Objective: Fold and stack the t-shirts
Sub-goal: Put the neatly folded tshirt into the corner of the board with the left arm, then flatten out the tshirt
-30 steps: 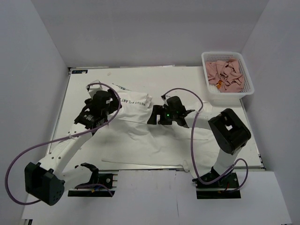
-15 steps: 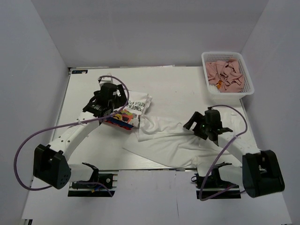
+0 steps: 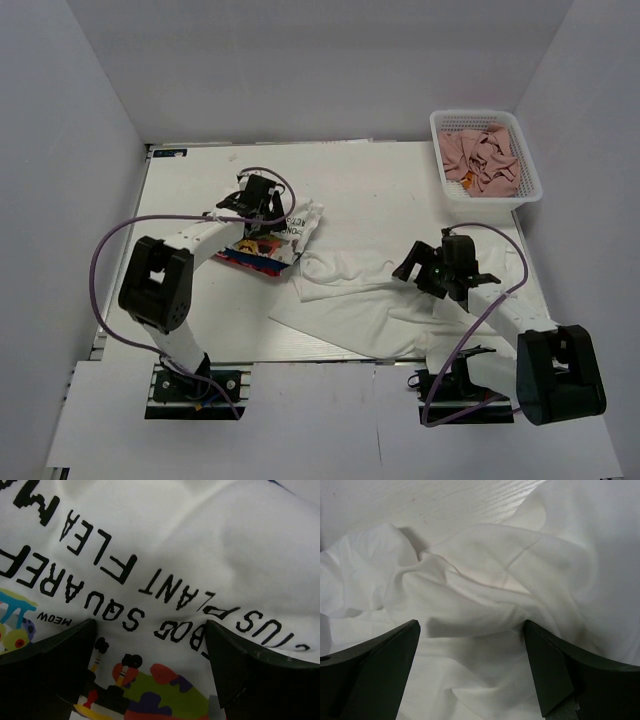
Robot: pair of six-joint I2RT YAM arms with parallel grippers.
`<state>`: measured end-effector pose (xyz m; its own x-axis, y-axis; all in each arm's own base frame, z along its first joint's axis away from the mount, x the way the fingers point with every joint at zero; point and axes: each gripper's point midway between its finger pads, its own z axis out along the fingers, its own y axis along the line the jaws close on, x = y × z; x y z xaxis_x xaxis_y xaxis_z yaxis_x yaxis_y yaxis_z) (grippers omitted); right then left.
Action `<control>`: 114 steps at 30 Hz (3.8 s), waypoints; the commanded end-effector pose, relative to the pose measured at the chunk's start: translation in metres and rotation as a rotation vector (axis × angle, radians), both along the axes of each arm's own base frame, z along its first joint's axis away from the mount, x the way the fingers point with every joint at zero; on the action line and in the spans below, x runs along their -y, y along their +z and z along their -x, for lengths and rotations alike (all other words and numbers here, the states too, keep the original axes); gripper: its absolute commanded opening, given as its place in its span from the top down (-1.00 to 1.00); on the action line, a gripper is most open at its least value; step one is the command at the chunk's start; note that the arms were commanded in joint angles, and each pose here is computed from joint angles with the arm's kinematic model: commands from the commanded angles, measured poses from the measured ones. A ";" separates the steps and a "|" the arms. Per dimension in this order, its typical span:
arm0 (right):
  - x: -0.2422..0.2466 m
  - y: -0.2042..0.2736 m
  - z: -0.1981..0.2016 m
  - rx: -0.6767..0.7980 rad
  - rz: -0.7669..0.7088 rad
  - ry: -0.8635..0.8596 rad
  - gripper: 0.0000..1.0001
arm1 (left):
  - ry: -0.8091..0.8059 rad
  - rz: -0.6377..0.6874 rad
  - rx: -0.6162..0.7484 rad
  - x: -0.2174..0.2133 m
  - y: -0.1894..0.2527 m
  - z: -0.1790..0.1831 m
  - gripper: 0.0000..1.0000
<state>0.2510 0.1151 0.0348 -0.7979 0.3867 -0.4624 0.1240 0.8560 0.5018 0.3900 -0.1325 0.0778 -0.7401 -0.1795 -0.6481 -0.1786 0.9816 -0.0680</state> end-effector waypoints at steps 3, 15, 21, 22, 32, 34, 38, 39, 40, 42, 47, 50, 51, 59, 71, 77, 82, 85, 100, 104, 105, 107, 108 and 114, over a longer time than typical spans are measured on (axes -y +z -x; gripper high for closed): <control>-0.007 -0.007 0.007 -0.015 -0.023 0.053 -0.81 | 0.159 -0.063 -0.123 -0.044 -0.044 -0.007 -1.00; -0.016 -0.010 -0.004 -0.045 -0.038 0.090 -0.81 | 0.450 -0.136 -0.047 -0.162 -0.043 -0.119 -1.00; -0.027 0.002 -0.025 0.024 -0.057 0.137 -0.81 | 0.514 -0.122 0.015 -0.223 -0.045 -0.174 -1.00; -0.027 0.004 -0.028 0.027 -0.060 0.140 -0.81 | 0.482 -0.139 0.026 -0.229 -0.045 -0.180 -1.00; -0.041 0.006 -0.042 0.042 -0.104 0.174 -0.81 | 0.392 -0.221 0.100 -0.281 -0.044 -0.217 -1.00; -0.046 0.007 -0.045 0.046 -0.111 0.195 -0.81 | 0.403 -0.184 0.118 -0.283 -0.038 -0.225 -1.00; -0.052 0.010 -0.046 0.074 -0.100 0.219 -0.81 | 0.402 -0.129 0.160 -0.277 -0.036 -0.243 -1.00; -0.052 0.011 -0.046 0.077 -0.094 0.215 -0.81 | 0.381 -0.094 0.174 -0.271 -0.031 -0.246 -1.00; -0.053 0.015 -0.046 0.101 -0.084 0.234 -0.81 | 0.369 -0.082 0.180 -0.268 -0.025 -0.246 -1.00; -0.056 0.015 -0.045 0.110 -0.075 0.248 -0.81 | 0.354 -0.066 0.191 -0.263 -0.023 -0.240 -1.00; -0.080 0.019 -0.047 0.138 -0.077 0.315 -0.81 | 0.297 -0.044 0.276 -0.239 0.043 -0.215 -1.00; -0.101 0.007 -0.060 0.130 -0.076 0.326 -0.81 | 0.167 0.061 0.405 -0.207 0.130 -0.200 -1.00; -0.113 0.023 -0.080 0.180 -0.088 0.326 -0.81 | 0.135 0.095 0.431 -0.198 0.161 -0.191 -1.00; -0.221 0.051 -0.193 0.252 -0.166 0.334 -0.81 | -0.065 0.327 0.507 -0.131 0.244 -0.119 -1.00; -0.192 0.132 -0.178 0.411 -0.021 0.441 -0.81 | 0.086 0.538 0.229 -0.089 0.099 0.029 -1.00; -0.131 0.105 -0.106 0.320 0.079 0.338 -0.81 | 0.028 0.613 0.037 -0.040 0.028 0.110 -0.97; -0.087 0.100 -0.091 0.268 0.176 0.169 -0.81 | -0.023 0.612 -0.097 -0.012 -0.008 0.157 -0.92; -0.080 0.119 -0.091 0.325 0.177 0.135 -0.81 | -0.059 0.569 -0.208 0.005 -0.031 0.180 -0.84; -0.057 0.097 -0.075 0.300 0.247 0.100 -0.81 | 0.020 0.063 -0.448 -0.003 -0.080 0.206 -0.05; -0.047 0.094 -0.063 0.303 0.288 0.099 -0.81 | -0.044 0.100 -0.456 0.016 -0.079 0.198 1.00; -0.043 0.089 -0.060 0.295 0.304 0.092 -0.81 | -0.073 0.120 -0.455 0.021 -0.079 0.197 1.00; -0.041 0.091 -0.052 0.310 0.332 0.108 -0.81 | -0.089 0.134 -0.429 0.023 -0.071 0.194 1.00; -0.038 0.083 -0.044 0.290 0.352 0.121 -0.81 | -0.082 0.121 -0.419 0.020 -0.067 0.193 1.00; -0.074 0.078 0.008 0.323 0.363 0.414 -0.81 | 0.135 -0.001 -0.291 -0.029 -0.025 0.188 1.00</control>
